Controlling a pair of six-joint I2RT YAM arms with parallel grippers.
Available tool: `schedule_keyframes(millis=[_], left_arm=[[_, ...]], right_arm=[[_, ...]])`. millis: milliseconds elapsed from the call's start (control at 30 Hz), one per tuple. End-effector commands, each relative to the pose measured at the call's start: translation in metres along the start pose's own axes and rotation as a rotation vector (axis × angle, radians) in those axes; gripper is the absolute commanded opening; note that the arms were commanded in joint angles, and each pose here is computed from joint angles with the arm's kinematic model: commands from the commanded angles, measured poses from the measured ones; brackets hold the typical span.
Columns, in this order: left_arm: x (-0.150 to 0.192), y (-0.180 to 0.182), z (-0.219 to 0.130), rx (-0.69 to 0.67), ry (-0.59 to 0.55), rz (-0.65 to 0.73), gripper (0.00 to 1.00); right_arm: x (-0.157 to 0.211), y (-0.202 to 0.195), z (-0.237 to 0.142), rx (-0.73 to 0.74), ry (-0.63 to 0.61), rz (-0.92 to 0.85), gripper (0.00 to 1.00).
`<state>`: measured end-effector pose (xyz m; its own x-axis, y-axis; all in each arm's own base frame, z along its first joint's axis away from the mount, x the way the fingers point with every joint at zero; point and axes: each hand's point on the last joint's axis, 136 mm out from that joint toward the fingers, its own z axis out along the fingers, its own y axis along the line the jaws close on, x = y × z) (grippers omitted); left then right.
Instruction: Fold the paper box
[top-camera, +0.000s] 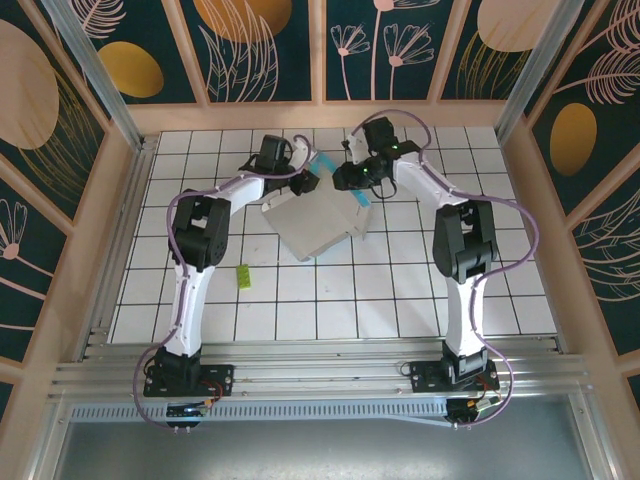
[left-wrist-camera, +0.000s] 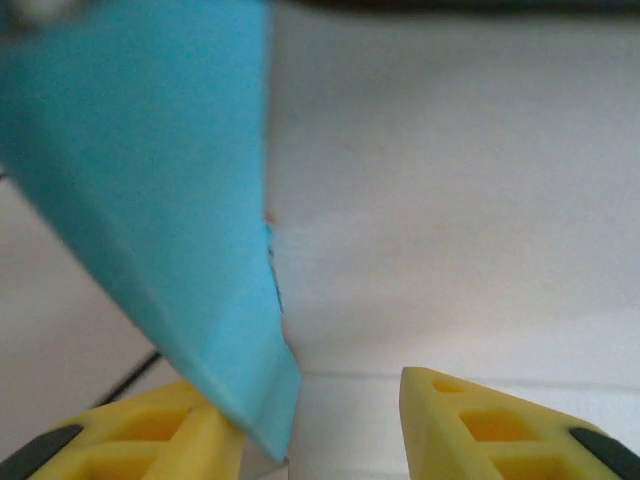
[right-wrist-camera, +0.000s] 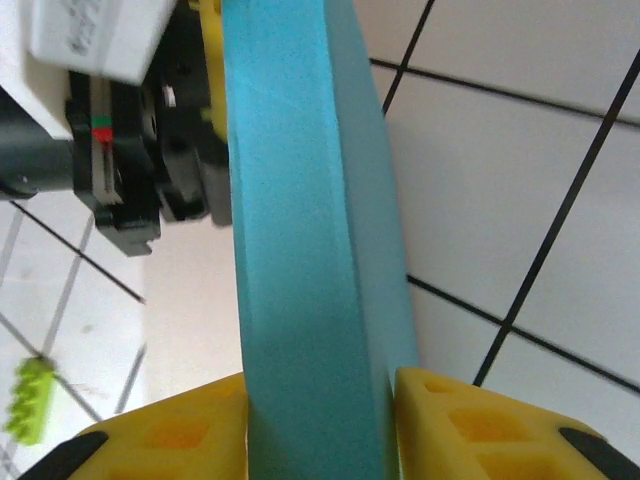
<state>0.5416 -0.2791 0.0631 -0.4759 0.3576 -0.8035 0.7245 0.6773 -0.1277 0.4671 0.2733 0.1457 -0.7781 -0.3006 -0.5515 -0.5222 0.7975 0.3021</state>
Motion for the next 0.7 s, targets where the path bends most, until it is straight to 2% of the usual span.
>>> schedule_keyframes(millis=[0, 133, 233, 333, 467, 500, 567, 667], left_arm=[[-0.059, -0.006, -0.048, -0.047, -0.185, -0.041, 0.46], [-0.064, -0.011, -0.098, -0.116, -0.227, -0.185, 0.49], [-0.062, -0.010, -0.126, -0.161, -0.229, -0.328, 0.53], [-0.056, -0.009, -0.142, -0.177, -0.226, -0.423, 0.57], [-0.047, -0.005, -0.148, -0.204, -0.203, -0.466, 0.61], [-0.042, -0.003, -0.145, -0.203, -0.168, -0.487, 0.61], [-0.032, 0.000, -0.143, -0.221, -0.095, -0.541, 0.61], [-0.035, -0.013, -0.153, -0.174, -0.106, -0.589, 0.60]], right_arm=[[0.006, -0.016, 0.002, 0.188, 0.072, -0.154, 0.38], [0.010, -0.014, 0.003, 0.261, 0.127, -0.306, 0.38], [0.013, -0.008, 0.002, 0.240, 0.133, -0.404, 0.38], [0.022, 0.003, 0.006, 0.233, 0.159, -0.568, 0.39], [0.025, 0.011, 0.013, 0.266, 0.187, -0.707, 0.39], [0.022, 0.010, 0.014, 0.283, 0.182, -0.703, 0.40], [0.012, 0.005, 0.011, 0.303, 0.156, -0.637, 0.47], [0.004, -0.004, 0.004, 0.273, 0.104, -0.342, 0.68]])
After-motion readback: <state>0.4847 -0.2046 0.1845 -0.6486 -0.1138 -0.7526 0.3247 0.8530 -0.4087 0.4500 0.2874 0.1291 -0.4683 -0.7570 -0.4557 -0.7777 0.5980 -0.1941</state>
